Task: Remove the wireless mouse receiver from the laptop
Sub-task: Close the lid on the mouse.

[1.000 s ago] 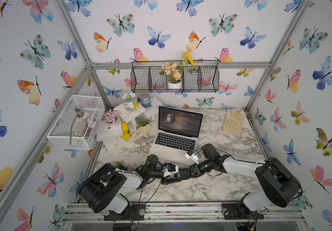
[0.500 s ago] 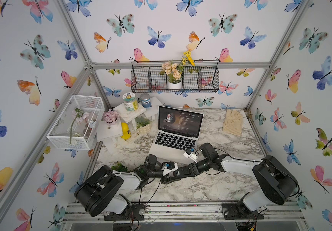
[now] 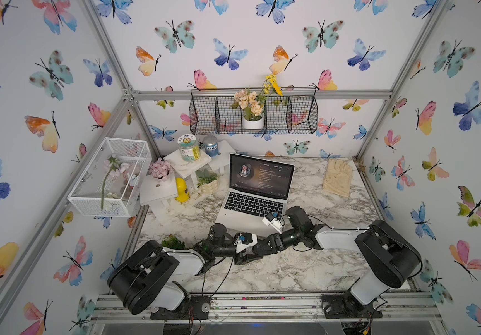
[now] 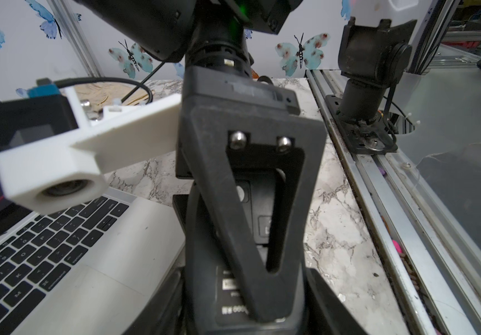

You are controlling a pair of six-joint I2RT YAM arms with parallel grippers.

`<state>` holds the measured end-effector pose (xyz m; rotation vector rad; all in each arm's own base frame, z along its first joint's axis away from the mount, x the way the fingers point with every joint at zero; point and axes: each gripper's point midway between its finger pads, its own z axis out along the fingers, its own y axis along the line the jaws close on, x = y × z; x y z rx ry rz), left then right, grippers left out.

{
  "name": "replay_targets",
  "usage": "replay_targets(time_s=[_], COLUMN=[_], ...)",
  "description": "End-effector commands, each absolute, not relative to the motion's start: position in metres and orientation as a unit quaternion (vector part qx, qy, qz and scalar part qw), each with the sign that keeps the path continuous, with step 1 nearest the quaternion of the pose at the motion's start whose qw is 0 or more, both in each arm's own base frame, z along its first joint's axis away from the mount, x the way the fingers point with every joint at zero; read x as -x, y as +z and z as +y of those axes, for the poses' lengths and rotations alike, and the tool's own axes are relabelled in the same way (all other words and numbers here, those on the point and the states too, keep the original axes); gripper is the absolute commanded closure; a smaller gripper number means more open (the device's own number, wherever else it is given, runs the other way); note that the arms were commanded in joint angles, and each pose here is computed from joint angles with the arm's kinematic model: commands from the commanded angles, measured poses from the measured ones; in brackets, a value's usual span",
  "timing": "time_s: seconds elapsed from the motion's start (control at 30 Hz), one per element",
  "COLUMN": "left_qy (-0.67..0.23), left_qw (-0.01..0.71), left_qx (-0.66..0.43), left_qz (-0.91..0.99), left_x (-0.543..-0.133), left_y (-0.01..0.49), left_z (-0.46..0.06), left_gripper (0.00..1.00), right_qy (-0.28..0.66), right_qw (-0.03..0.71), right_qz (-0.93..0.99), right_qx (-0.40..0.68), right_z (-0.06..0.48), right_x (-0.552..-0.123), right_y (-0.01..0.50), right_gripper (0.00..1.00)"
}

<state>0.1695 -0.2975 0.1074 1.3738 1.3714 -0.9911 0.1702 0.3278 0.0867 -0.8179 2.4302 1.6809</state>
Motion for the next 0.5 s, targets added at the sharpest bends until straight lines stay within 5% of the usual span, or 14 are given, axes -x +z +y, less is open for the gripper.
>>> replay_targets(time_s=[0.0, 0.47], left_qy=[-0.406, -0.395], left_qw=[0.486, 0.487], left_qx=[-0.570, -0.572], left_qz=[0.524, 0.529], left_x=[-0.171, -0.173], left_y=[0.126, 0.124], left_z=[-0.304, -0.303], left_gripper=[1.00, 1.00], right_qy=[0.548, 0.514], right_qw=[0.062, 0.065], right_qz=[0.787, 0.813], right_qx=[0.277, 0.265], right_z=[0.324, 0.293], right_x=[-0.172, -0.156], right_y=[0.109, 0.114], right_gripper=[0.12, 0.09])
